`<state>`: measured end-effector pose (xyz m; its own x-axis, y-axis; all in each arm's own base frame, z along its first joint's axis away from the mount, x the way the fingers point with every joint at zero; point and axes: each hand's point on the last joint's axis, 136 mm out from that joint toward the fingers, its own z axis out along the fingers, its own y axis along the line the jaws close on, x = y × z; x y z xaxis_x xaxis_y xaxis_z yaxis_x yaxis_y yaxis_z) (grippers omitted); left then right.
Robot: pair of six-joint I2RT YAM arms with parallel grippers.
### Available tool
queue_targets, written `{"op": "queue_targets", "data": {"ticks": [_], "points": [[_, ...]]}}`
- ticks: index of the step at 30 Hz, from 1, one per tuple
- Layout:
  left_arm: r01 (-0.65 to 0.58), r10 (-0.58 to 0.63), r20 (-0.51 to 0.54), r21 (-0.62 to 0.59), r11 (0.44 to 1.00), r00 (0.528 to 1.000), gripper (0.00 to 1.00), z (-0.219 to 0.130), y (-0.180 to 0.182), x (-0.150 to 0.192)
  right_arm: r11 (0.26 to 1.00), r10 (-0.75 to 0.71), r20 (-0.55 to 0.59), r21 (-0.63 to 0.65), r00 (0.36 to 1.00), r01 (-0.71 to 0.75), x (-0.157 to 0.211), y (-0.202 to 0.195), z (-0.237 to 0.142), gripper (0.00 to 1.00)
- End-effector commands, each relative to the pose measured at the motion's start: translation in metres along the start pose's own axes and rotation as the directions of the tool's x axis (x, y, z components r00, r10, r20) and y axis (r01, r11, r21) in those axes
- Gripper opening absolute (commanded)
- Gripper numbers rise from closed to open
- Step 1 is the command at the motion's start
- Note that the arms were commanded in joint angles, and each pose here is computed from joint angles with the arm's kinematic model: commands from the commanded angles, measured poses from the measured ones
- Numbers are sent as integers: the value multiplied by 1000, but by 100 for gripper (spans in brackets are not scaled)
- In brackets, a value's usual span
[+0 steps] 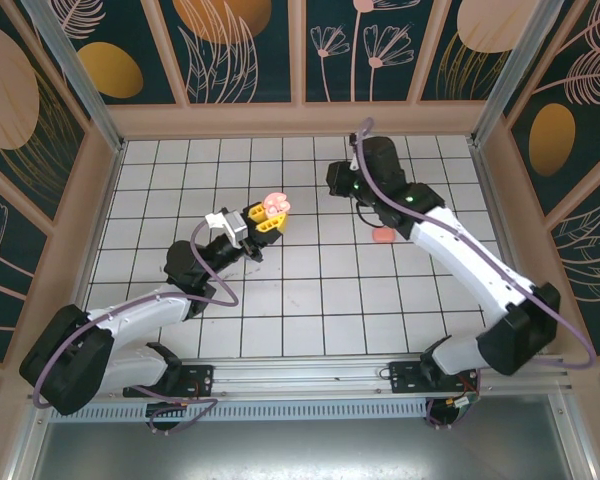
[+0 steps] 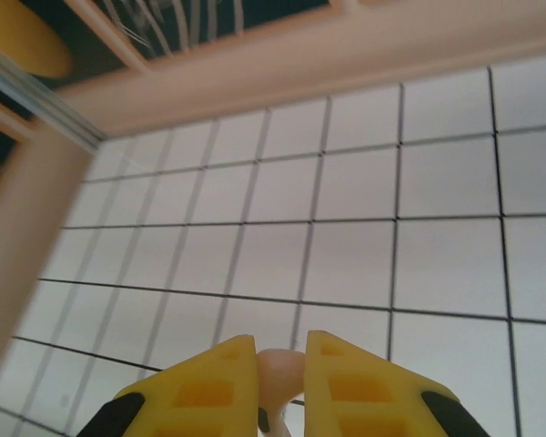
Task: Insert the wireless bluetooth earbuds into the charging case
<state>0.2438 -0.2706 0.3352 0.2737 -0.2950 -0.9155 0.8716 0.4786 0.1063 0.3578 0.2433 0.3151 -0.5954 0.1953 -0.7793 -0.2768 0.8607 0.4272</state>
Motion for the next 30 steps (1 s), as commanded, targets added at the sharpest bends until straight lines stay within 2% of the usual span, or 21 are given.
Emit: {"op": "queue_targets", "data": {"ticks": [1, 7, 14, 21, 30], "points": [[-49, 48, 23, 47, 998, 999, 0, 7, -8, -15, 988, -48, 98, -141, 994, 62, -22, 34, -36, 14], [-65, 65, 13, 73, 995, 998, 0, 12, -10, -16, 944, -88, 212, -293, 973, 149, -38, 81, -89, 14], [-58, 57, 21, 93, 994, 998, 0, 19, -10, -21, 882, -90, 276, -424, 957, 205, -30, 119, -123, 15], [-38, 35, 43, 87, 995, 998, 0, 24, -8, -26, 849, -96, 279, -478, 956, 225, -11, 135, -130, 15], [-32, 27, 50, 90, 995, 998, 0, 27, -7, -27, 849, -116, 271, -473, 956, 237, 8, 143, -126, 15]]}}
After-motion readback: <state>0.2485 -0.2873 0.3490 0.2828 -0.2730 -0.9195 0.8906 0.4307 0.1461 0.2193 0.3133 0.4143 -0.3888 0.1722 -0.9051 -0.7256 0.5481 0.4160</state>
